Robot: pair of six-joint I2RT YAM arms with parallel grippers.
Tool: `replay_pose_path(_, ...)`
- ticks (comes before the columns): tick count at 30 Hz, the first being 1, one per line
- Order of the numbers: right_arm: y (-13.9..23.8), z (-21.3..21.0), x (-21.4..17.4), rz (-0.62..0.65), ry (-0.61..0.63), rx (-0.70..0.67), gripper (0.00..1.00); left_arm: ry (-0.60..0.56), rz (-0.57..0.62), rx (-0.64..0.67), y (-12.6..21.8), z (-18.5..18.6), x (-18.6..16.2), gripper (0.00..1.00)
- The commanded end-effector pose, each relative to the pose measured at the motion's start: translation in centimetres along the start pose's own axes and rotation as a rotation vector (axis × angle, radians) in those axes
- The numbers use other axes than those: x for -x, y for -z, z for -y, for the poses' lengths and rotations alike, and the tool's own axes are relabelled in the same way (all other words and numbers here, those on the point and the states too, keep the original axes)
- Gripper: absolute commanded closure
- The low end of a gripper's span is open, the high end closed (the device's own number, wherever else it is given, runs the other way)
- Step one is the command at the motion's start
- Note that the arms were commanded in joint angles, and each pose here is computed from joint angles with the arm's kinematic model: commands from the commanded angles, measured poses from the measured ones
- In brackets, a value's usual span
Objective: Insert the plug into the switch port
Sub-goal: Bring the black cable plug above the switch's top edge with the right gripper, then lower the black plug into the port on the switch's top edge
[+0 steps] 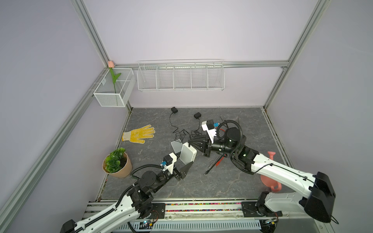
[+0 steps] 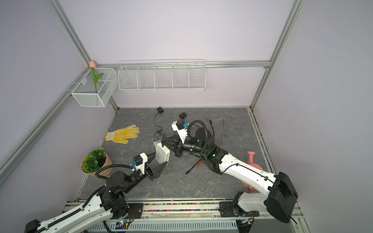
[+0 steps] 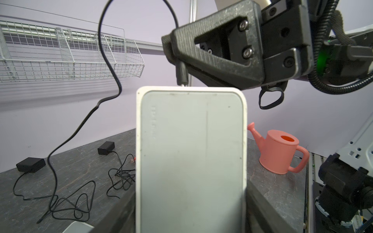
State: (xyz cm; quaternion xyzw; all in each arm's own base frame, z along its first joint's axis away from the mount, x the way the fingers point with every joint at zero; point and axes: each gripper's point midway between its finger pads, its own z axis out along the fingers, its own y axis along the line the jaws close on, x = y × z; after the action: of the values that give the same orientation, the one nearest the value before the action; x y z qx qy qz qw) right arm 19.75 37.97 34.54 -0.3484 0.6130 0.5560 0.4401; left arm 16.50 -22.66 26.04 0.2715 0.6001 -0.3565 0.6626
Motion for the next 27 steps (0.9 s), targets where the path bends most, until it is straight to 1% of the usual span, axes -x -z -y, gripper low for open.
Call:
replay_pose_path(1, -1.1, 0.1, -4.8, -0.125, -0.05, 0.022, 0.93, 0.025, 0.182, 0.022, 0.6, -0.3, 4.8, 1.0)
replay_pose_path(9, -2.0, 0.3, -7.7, -0.173, -0.085, 0.016, 0.93, 0.046, 0.223, 0.041, 1.1, -0.7, 5.5, 1.0)
replay_pose_path(12, -2.2, 0.3, -7.8, -0.174, -0.077, 0.01, 0.93, 0.058, 0.231, 0.052, 1.4, -0.9, 5.7, 1.0)
replay_pose_path(13, -1.9, 0.6, -9.2, -0.2, -0.086, -0.003, 0.93, 0.06, 0.236, 0.055, 1.5, -1.0, 5.9, 1.0)
replay_pose_path(21, -2.2, 0.9, -11.7, -0.265, -0.064, -0.037, 0.93, 0.086, 0.267, 0.09, 2.2, -1.6, 6.8, 1.0)
replay_pose_path(27, -2.3, 1.3, -13.1, -0.291, -0.065, -0.052, 0.93, 0.093, 0.281, 0.092, 2.2, -1.7, 7.4, 1.0)
